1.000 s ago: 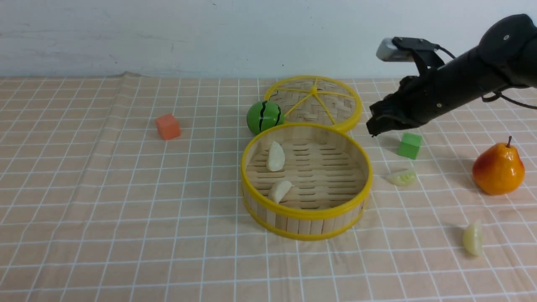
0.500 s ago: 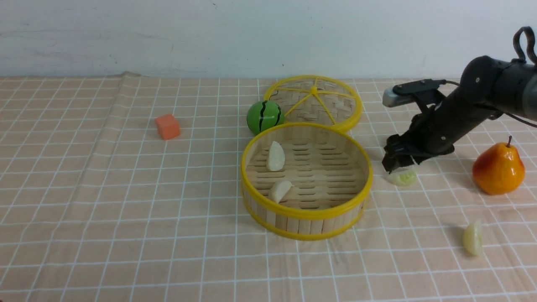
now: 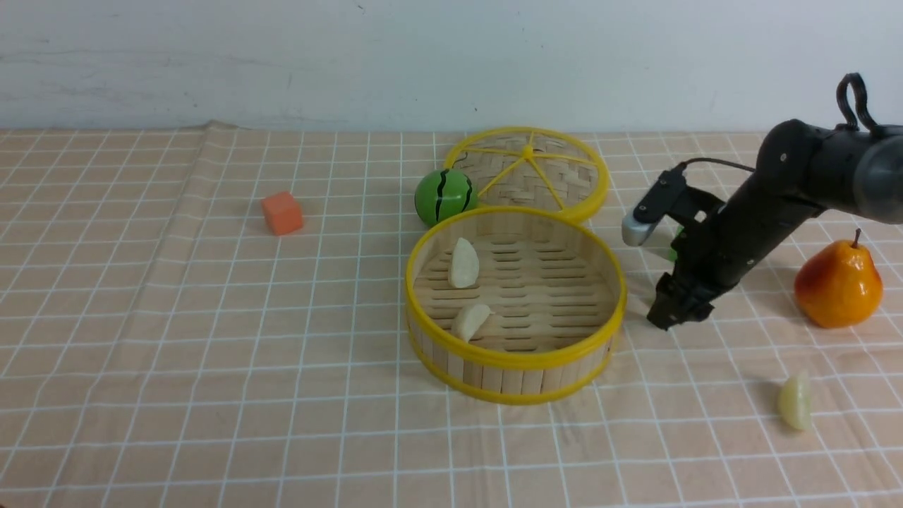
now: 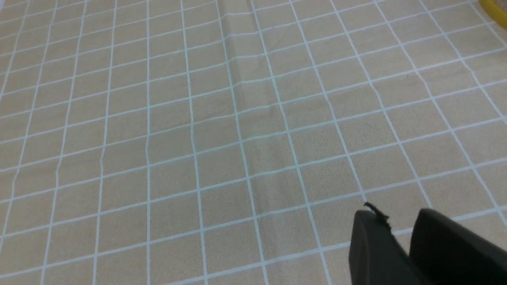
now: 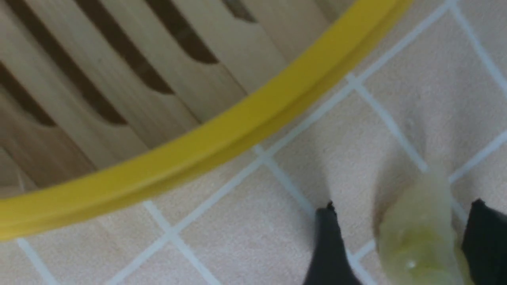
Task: Put the dumplings into the steamer on the table with the brown tablecloth.
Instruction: 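Reach for and grasp a dumpling lying on the table beside the steamer, then place the dumpling in the bamboo steamer basket with the right gripper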
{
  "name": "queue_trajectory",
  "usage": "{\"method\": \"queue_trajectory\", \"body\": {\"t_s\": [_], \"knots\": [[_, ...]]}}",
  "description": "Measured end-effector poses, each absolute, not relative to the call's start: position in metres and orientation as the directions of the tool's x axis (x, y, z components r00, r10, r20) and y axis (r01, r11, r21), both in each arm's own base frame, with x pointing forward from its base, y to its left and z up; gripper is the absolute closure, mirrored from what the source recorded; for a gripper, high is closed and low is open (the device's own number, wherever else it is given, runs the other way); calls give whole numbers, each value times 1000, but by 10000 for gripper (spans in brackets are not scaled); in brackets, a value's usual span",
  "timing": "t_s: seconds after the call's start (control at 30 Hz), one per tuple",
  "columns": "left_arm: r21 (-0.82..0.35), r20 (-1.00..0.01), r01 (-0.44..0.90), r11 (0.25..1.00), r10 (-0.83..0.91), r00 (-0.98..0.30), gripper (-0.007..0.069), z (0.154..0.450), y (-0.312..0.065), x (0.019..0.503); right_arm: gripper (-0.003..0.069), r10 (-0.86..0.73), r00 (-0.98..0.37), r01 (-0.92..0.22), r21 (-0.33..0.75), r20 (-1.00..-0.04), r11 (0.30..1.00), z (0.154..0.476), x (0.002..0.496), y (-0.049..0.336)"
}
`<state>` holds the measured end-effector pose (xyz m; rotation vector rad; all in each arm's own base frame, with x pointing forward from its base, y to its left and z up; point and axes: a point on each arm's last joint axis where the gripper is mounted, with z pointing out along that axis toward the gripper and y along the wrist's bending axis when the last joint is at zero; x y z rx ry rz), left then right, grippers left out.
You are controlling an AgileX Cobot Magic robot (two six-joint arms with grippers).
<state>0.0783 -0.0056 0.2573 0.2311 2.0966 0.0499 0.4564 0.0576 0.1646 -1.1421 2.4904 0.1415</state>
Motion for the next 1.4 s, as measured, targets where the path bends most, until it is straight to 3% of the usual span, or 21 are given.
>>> {"method": "queue_trajectory", "body": {"t_s": [0.13,0.3,0.43,0.57,0.63,0.73,0.9,0.97,1.0,1.13,1.23,1.4], "knots": [[128,-850,146,981,185,-493,478,257,-6,78,449,-711,-591,-752,-59,-381,657,164,455,58],[122,-856,145,982,178,-485,478,258,-5,77,447,-727,-582,-762,-67,-365,644,169,452,57],[110,-868,143,984,165,-467,478,259,-3,74,447,-717,-564,-759,-85,-411,646,197,447,60],[94,-885,140,986,148,-442,478,261,0,70,447,-650,-533,-741,-71,-541,668,237,439,81],[76,-902,138,988,127,-413,478,263,3,66,447,-526,-508,-721,3,-682,693,260,436,113],[58,-918,135,989,106,-383,478,265,6,61,447,-450,-501,-708,51,-739,705,259,438,137],[19,-944,133,991,62,-323,478,269,13,51,447,-365,-513,-628,50,-777,776,213,460,164],[8,-951,132,991,49,-306,478,269,15,49,425,-328,-543,-578,61,-773,814,190,469,163],[1,-955,131,991,40,-294,478,270,16,47,372,-285,-582,-541,101,-762,835,176,472,163],[-4,-956,127,992,34,-293,475,269,18,45,234,-225,-637,-516,190,-737,835,173,469,166],[-7,-956,127,992,31,-293,472,269,18,45,167,-233,-645,-539,217,-728,814,183,463,168],[-32,-950,135,990,12,-312,466,268,16,44,131,-223,-641,-584,278,-734,763,251,439,158]]}}
